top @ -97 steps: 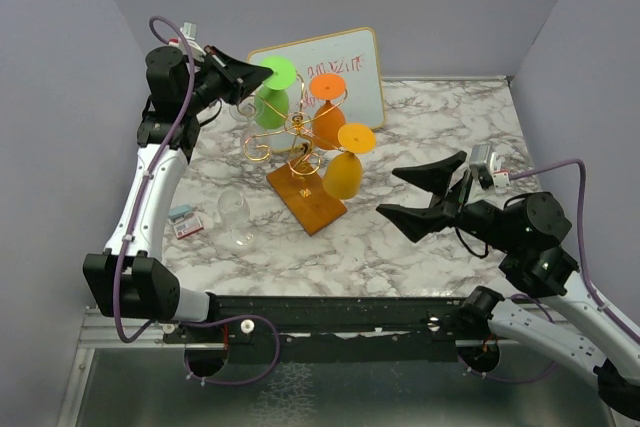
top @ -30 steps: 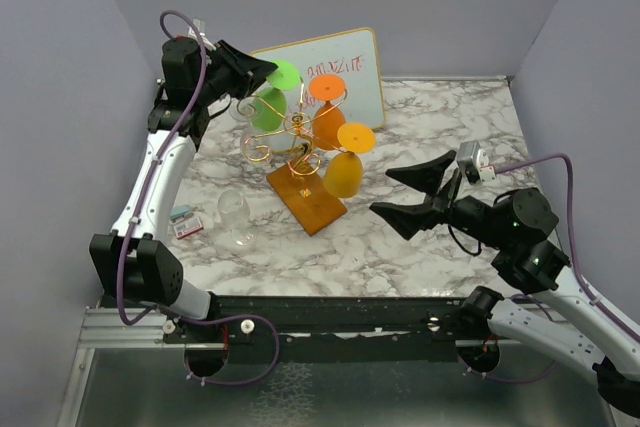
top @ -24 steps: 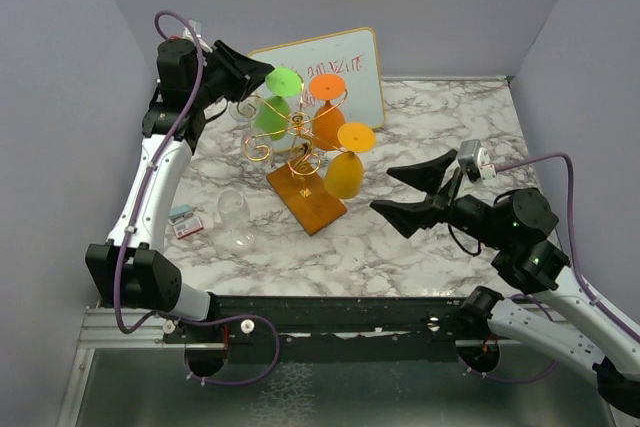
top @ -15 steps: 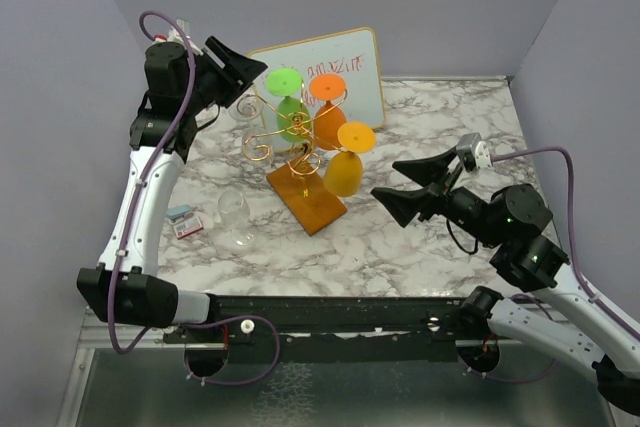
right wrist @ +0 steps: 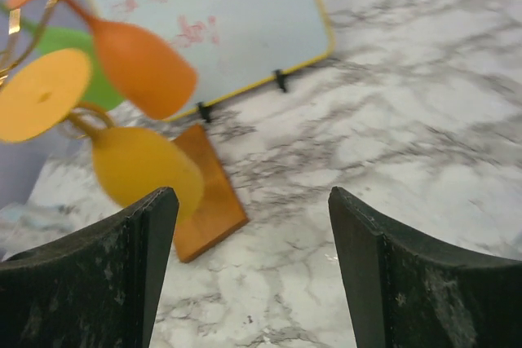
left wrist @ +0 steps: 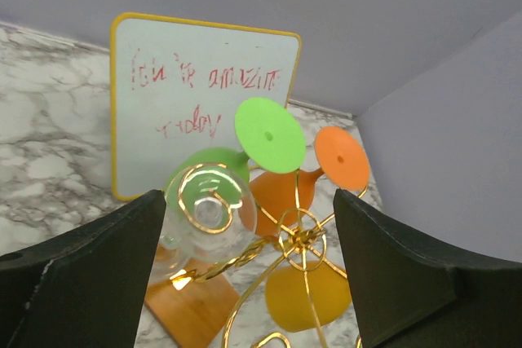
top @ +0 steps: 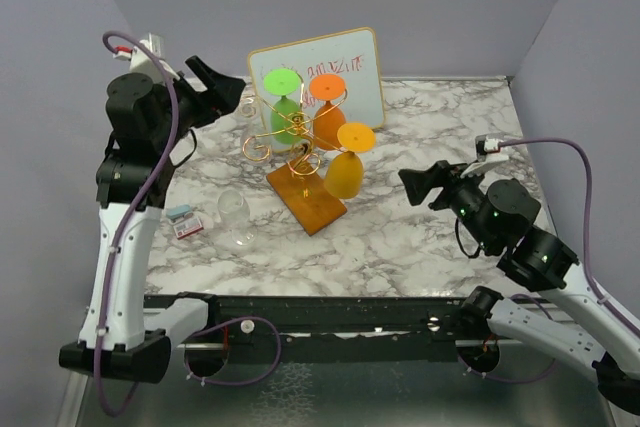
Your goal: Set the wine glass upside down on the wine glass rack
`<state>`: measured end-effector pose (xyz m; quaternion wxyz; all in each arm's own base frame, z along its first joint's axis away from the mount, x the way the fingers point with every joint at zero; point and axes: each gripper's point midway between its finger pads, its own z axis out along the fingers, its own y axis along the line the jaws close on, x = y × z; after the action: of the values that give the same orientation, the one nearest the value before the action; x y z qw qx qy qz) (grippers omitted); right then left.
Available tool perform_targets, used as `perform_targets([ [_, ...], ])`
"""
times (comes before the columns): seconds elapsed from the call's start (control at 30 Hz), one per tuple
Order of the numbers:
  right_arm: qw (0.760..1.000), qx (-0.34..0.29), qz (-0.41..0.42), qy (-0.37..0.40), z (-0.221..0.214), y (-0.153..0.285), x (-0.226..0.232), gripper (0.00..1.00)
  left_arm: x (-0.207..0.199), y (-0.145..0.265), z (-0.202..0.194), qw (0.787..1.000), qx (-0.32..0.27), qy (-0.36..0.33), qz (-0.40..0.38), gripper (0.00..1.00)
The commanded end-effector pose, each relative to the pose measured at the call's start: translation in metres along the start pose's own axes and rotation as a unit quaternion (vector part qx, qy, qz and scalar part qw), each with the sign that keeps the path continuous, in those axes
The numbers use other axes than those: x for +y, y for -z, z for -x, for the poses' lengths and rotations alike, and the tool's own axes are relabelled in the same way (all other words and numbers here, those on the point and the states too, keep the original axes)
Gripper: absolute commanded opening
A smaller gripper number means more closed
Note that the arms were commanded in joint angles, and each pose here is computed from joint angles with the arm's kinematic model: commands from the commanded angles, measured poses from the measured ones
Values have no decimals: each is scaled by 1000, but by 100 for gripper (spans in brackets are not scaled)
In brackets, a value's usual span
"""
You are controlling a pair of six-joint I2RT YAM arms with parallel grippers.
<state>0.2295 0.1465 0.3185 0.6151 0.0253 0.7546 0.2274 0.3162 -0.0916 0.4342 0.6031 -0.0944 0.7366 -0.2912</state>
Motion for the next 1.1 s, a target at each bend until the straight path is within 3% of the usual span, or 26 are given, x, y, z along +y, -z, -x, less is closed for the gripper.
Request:
perform_targets([
  [0.0,972,2,-236,-7,-8,23,-85,79,16,29,-33,994,46,-102,7,99],
  [0.23,950,39,-302,66,0,-1,-85,90,1,39,-48,986,59,-155,-13,99],
  [0.4,937,103,-330,56,-6,-35,-115,88,-15,37,-39,987,57,-152,-19,99],
  [0.53,919,150,-364,36,-32,-43,-159,71,-22,38,-41,987,58,-145,-27,99],
  [0.77,870,225,-437,19,-110,-15,-214,62,-26,43,-46,985,62,-159,-33,99],
  [0.97,865,242,-440,12,-136,-19,-228,51,-47,41,-56,976,83,-185,-81,99],
  [1.07,865,252,-434,12,-145,-23,-231,39,-51,39,-58,975,90,-181,-89,99],
])
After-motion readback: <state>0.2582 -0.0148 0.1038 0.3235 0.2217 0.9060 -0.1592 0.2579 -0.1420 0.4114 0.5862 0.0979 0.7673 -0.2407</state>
